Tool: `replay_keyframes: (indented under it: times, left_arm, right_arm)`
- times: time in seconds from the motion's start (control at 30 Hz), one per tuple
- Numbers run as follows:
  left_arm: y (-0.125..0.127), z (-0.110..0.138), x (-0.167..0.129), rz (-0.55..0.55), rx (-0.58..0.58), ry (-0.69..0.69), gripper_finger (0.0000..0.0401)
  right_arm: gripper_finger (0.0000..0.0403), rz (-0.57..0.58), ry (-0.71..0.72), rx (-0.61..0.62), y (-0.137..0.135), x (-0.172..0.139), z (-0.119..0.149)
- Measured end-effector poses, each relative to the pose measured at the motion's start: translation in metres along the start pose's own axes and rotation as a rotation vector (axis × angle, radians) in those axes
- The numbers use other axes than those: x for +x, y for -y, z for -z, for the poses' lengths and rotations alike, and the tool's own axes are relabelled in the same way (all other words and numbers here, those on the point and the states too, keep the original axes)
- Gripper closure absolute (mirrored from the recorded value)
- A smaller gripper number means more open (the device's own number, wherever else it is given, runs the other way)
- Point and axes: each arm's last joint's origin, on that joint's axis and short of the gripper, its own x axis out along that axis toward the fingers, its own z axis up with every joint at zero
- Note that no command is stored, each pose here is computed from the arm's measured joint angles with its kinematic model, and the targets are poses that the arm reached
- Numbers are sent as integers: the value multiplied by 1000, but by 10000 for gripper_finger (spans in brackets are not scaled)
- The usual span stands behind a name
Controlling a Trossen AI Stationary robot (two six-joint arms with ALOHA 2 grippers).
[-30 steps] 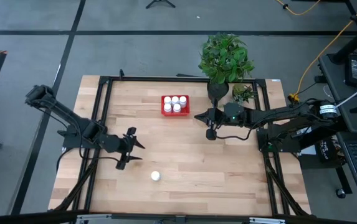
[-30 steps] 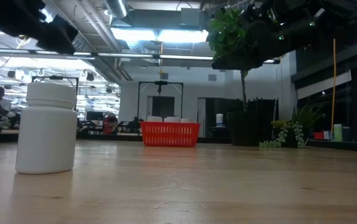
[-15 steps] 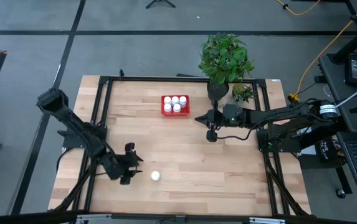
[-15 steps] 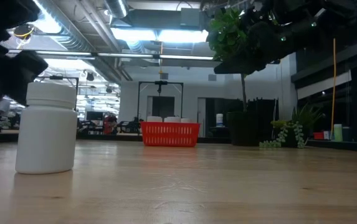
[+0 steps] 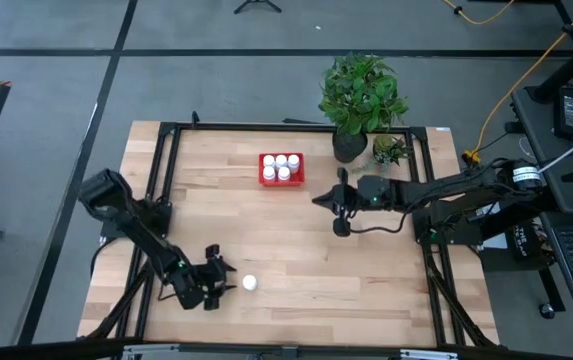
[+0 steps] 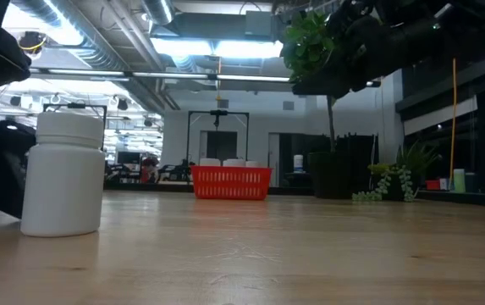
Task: Pick and place pill bottles into a basket
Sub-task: Put the white pill bottle into the red bin
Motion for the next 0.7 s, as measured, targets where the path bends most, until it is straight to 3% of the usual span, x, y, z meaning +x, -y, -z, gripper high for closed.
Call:
replay_keyframes:
  times: [0.3,0.7]
  left_arm:
    - [7,7,16,-18,49,103,177]
    - [3,-3,25,50,107,73,177]
  right_arm:
    - [383,-13,4,13,-4,0,0]
    - [383,-13,10,25,-4,0,-1]
